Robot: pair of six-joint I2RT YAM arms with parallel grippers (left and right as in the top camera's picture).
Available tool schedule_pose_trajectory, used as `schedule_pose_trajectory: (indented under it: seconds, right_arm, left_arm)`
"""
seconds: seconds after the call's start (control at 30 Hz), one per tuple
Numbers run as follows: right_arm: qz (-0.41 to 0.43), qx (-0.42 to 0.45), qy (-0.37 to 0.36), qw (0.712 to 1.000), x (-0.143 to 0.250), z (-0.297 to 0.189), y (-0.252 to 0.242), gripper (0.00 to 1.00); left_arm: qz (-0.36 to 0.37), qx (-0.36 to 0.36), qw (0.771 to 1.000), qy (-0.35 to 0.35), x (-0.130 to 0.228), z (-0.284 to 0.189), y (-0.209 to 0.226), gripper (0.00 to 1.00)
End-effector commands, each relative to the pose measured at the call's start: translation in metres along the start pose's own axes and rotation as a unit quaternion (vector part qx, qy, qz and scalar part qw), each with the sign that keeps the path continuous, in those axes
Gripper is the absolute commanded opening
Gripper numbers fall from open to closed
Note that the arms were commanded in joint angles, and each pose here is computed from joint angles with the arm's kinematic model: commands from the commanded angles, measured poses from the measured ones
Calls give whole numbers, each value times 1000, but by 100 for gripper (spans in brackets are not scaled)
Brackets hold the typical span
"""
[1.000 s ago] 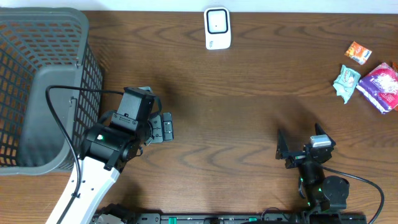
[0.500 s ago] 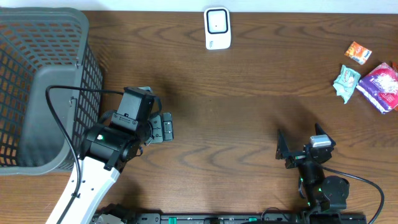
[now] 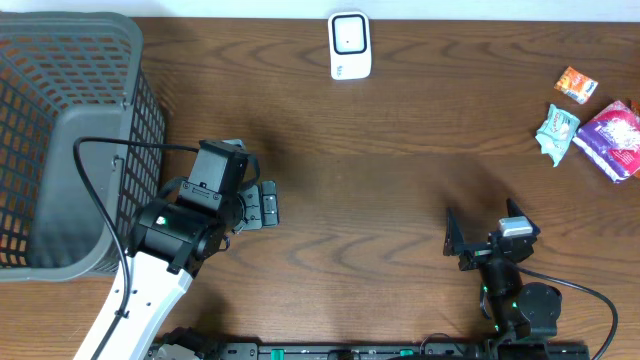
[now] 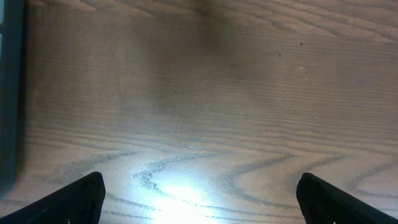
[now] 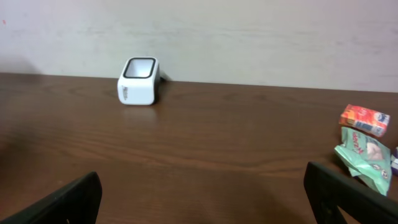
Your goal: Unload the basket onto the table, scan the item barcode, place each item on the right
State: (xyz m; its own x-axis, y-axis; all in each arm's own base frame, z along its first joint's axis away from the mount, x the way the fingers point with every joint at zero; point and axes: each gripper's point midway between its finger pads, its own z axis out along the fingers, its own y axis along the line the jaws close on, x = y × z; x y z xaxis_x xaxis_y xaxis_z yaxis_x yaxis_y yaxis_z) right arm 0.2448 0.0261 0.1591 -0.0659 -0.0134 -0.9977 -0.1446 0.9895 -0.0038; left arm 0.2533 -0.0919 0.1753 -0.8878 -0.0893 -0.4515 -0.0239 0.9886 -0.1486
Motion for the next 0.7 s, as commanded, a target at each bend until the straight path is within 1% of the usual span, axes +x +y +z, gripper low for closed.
schedule_pose_trajectory:
  seconds: [0.0,0.2,0.67]
  right_arm:
    - [-10,18,2,1000,2,0,-5,99]
    - [-10,46,6,999,3,-1,-14,99]
    - [-15,32,4,999,2,0,-9,99]
  left_arm:
    - [5,-4,1000,0,-1,0,2,98]
    - [5,-4,1000,0,-1,0,2,98]
    - [5,-4,1000,0,-1,0,2,98]
